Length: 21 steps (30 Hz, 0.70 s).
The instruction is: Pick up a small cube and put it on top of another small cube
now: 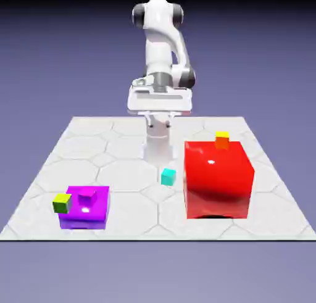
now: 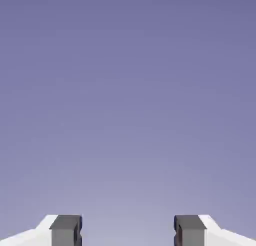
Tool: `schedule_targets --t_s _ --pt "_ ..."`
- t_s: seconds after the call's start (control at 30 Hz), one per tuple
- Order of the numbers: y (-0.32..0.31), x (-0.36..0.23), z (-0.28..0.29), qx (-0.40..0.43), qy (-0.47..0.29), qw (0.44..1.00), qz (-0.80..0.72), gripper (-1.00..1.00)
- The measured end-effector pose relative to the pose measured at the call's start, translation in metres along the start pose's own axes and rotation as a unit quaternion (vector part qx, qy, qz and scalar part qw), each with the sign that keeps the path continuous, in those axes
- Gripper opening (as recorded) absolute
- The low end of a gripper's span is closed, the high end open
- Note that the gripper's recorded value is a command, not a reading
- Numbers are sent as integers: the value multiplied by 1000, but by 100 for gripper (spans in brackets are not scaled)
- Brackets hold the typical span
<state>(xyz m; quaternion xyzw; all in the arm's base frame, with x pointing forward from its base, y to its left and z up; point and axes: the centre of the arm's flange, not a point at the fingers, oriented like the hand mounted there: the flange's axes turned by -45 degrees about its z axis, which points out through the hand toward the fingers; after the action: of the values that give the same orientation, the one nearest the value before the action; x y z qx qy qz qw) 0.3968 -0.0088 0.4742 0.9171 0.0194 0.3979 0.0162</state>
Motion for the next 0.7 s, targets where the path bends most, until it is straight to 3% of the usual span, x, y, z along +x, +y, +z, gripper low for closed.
schedule_targets --t_s 0.13,0.3,0.5,0.7 --pt "48 -35 50 3 -129 988 88 0" --pt "69 -127 107 35 -313 927 203 0" --pt "75 -240 136 77 -490 800 339 0" --pt "65 -332 132 117 -598 638 470 0"
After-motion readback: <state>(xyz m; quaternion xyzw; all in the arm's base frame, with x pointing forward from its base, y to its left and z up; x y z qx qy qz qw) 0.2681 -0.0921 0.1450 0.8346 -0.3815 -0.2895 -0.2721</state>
